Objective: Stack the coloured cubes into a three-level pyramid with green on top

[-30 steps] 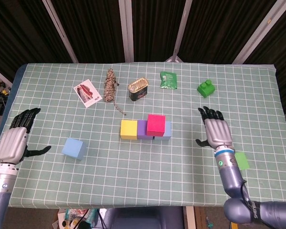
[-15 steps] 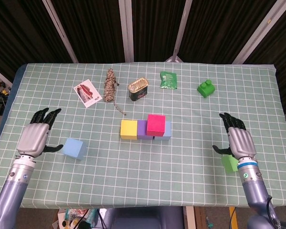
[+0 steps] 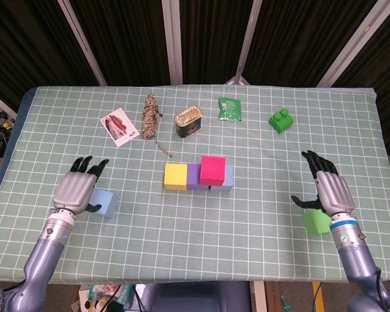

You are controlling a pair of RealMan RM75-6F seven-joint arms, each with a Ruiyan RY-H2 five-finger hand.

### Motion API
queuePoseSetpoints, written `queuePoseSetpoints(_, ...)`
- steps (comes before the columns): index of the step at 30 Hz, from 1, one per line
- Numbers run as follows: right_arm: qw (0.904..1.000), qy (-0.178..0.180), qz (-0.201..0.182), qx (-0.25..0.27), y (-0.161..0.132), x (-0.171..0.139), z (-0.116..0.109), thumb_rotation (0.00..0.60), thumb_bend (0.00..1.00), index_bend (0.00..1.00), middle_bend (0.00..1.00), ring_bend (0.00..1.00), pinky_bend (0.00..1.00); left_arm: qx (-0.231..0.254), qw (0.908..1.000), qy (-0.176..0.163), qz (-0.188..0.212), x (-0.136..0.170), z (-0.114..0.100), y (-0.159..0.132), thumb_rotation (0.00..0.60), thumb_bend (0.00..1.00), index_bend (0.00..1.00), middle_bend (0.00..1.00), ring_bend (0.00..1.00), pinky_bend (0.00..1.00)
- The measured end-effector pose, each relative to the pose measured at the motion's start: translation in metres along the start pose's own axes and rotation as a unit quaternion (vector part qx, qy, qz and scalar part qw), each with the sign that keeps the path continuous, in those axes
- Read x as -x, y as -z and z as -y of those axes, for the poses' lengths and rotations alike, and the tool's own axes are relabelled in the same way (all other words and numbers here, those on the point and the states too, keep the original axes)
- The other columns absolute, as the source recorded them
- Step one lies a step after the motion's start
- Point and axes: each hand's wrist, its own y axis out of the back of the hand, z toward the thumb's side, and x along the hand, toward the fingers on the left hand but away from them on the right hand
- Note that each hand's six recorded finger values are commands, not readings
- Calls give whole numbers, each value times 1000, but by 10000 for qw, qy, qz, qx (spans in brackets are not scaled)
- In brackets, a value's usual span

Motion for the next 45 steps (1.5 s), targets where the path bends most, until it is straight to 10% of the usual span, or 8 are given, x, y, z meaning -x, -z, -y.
queuePoseSetpoints(45,9999,-44,130,-71,6,1,14,600,242,0,0,0,0,-852,9921,506,770,-12,45,28,600,36,3,221,0,40)
